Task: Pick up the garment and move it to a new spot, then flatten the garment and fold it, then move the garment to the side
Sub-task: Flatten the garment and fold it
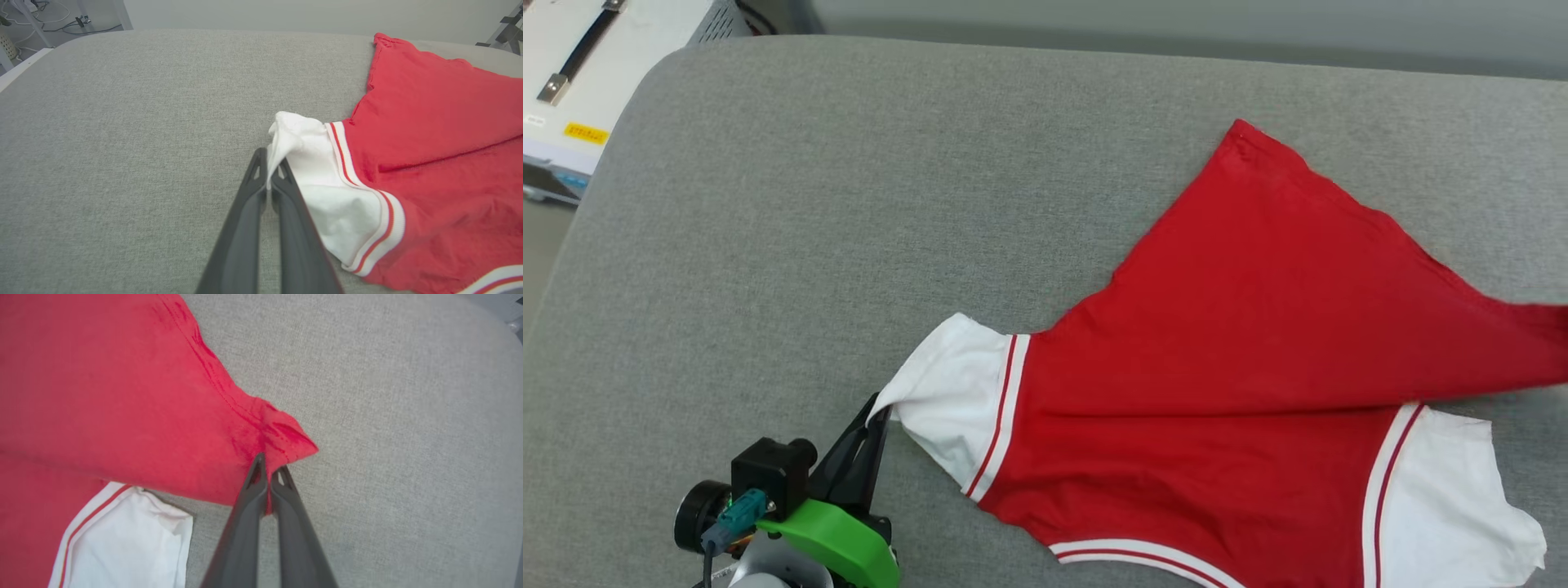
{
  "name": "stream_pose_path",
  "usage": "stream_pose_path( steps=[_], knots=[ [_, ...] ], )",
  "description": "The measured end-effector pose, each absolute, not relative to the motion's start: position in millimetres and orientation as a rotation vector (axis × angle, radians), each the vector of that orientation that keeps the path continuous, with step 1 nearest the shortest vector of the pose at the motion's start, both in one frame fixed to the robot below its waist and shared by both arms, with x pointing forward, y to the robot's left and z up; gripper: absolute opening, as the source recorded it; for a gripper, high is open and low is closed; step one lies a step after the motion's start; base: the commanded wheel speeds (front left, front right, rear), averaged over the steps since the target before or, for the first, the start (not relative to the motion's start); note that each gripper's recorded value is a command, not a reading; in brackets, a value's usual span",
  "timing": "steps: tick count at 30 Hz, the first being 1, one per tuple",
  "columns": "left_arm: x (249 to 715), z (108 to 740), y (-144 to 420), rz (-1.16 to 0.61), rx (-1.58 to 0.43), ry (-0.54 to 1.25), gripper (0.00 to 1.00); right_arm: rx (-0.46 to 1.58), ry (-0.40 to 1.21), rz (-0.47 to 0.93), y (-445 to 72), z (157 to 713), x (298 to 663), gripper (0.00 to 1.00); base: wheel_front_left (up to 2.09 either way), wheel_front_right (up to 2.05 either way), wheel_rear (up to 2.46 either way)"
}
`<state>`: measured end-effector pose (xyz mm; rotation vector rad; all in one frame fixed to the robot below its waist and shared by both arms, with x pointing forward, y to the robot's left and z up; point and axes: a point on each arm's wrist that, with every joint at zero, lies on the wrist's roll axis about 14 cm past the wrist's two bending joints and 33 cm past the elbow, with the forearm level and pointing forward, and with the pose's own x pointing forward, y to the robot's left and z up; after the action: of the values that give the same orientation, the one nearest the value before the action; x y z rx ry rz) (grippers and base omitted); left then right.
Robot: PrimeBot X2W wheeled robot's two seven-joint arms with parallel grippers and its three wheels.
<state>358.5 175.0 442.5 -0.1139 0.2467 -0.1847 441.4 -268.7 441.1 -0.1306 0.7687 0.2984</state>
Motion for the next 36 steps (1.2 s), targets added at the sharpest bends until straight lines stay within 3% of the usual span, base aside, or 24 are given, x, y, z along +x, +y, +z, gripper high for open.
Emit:
stream_pose_path(
  steps=[11,15,16,17,18,22,26,31,36],
  knots=[
    [359.4,448.8,164.9,-0.223,-0.118,0.231,0.00,0.068,0.950,0.136,-289.6,384.8,314.7,0.00,0.00,0.00,0.00],
    [360.0,446.8,164.9,-0.223,-0.119,0.238,0.00,0.130,1.014,0.112,-279.4,366.4,291.0,0.00,0.00,0.00,0.00],
    [359.7,446.0,165.4,-0.221,-0.119,0.240,0.00,0.145,1.011,0.104,-278.6,366.2,291.7,0.05,0.00,0.00,0.00],
    [359.5,445.5,165.7,-0.221,-0.118,0.242,0.00,0.156,1.000,0.096,-278.6,367.6,293.7,0.45,0.00,0.00,0.00],
    [359.4,445.4,165.9,-0.220,-0.117,0.242,0.00,0.162,0.990,0.091,-278.8,369.4,295.4,1.00,0.00,0.00,0.00],
    [358.0,447.2,166.4,-0.220,-0.114,0.236,0.00,0.139,0.902,0.072,-286.8,390.0,313.3,1.00,0.00,0.00,0.00],
    [356.1,448.0,168.7,-0.211,-0.118,0.235,0.00,0.103,0.727,0.101,-285.0,434.9,357.8,1.00,0.00,0.00,0.00],
    [356.6,445.9,167.4,-0.209,-0.137,0.240,0.00,0.036,0.537,0.228,-251.6,497.7,416.2,1.00,0.00,0.00,0.00],
    [361.9,446.2,166.0,-0.215,-0.138,0.235,0.00,-0.043,0.533,0.371,-205.2,519.0,455.4,1.00,0.00,0.00,0.00]
  ],
)
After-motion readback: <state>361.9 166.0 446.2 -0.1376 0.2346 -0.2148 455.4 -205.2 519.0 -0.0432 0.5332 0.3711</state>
